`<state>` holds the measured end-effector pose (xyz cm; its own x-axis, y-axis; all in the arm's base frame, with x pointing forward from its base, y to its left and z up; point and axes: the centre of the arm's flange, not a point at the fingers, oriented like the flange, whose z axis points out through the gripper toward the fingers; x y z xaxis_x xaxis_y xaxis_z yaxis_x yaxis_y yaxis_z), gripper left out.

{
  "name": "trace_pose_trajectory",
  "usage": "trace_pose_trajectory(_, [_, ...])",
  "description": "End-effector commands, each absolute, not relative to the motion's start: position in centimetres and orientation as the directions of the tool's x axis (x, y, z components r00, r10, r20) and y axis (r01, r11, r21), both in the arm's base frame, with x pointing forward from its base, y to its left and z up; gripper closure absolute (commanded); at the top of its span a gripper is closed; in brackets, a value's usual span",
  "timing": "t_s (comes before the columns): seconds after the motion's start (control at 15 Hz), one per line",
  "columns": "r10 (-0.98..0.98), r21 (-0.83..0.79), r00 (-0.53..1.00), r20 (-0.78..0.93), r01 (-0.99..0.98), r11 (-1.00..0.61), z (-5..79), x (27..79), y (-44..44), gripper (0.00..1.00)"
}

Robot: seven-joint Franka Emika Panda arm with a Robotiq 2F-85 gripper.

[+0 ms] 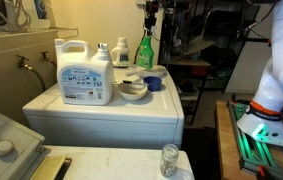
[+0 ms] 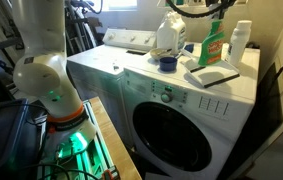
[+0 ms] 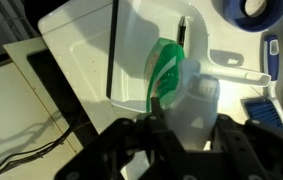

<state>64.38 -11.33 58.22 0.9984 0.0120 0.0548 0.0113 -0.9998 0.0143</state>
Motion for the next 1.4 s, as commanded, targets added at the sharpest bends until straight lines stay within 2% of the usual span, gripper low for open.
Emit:
trace_pose_trajectory(0.0, [0.021,-0.001,0.997,0.077,0.021,-1.0,58.3,64.0,-12.3,0.88])
trace_pose_trajectory(0.53, [0.032,-0.011,0.999,0.036,0.033,-0.999,54.9,64.1,-12.1,0.88])
trace_pose_trajectory(0.6, [0.027,-0.013,0.999,0.027,0.027,-1.0,54.6,64.1,-12.1,0.38])
trace_pose_trajectory(0.73, [0.025,-0.023,1.0,0.016,0.025,-0.999,54.7,63.9,-11.8,0.3])
trace_pose_trajectory(1.0, [0.03,-0.022,0.997,0.073,0.031,-0.999,60.8,61.8,-10.0,0.01])
trace_pose_trajectory(1.33, [0.102,-0.102,0.934,0.341,0.144,-0.984,72.5,55.4,-5.1,0.0])
